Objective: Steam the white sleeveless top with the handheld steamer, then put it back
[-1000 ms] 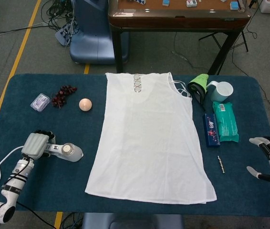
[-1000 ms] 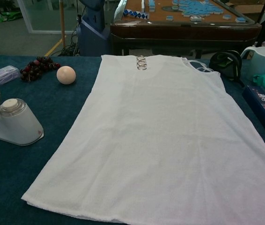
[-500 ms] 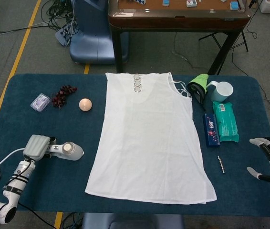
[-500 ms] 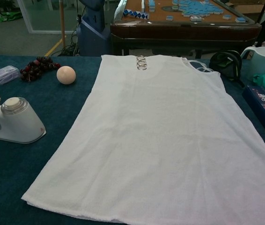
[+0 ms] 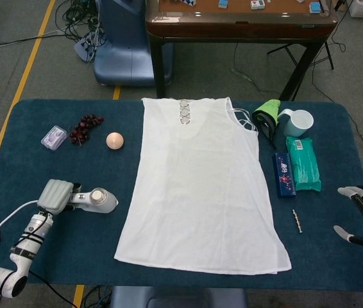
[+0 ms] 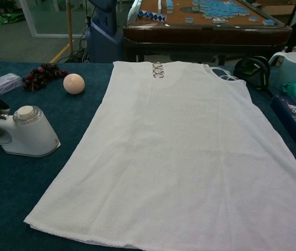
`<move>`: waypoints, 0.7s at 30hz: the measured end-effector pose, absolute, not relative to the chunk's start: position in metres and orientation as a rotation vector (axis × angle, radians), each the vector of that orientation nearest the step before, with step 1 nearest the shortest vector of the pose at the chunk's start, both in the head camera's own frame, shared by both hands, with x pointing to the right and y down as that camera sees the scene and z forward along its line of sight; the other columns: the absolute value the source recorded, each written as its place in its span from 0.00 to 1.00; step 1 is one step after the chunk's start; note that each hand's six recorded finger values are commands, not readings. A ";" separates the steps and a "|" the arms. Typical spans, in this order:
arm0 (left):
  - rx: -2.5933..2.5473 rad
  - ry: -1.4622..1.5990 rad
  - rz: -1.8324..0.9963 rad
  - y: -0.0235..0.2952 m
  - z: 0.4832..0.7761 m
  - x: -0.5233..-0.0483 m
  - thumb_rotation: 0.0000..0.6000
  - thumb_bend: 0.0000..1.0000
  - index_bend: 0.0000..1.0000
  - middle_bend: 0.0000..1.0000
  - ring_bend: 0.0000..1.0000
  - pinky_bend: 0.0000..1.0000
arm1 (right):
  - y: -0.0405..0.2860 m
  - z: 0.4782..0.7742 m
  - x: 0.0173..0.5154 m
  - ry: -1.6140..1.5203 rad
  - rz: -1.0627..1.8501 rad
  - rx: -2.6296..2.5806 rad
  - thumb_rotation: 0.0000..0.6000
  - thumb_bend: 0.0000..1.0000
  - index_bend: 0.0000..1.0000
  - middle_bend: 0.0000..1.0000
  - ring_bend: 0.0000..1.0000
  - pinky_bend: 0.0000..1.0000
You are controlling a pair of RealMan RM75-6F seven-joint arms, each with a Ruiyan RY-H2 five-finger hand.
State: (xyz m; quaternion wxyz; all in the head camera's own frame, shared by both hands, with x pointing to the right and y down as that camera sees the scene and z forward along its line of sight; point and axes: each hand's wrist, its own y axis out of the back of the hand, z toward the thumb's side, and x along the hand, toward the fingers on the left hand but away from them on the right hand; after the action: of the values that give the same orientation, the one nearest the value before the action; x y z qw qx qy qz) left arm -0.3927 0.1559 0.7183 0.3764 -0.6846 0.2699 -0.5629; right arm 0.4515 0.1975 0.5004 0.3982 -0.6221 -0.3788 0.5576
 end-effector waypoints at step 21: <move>-1.856 0.855 -1.315 0.144 0.711 -0.384 1.00 0.24 0.80 0.95 0.79 0.70 | 0.201 0.519 0.431 -0.855 1.403 -1.668 1.00 0.13 0.26 0.27 0.19 0.20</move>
State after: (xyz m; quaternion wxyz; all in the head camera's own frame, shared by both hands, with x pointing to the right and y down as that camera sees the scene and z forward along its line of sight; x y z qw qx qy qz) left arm -0.3840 0.1438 0.7108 0.3481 -0.7160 0.3299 -0.5072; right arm 0.4309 0.2014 0.5194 0.3896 -0.6561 -0.3362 0.5520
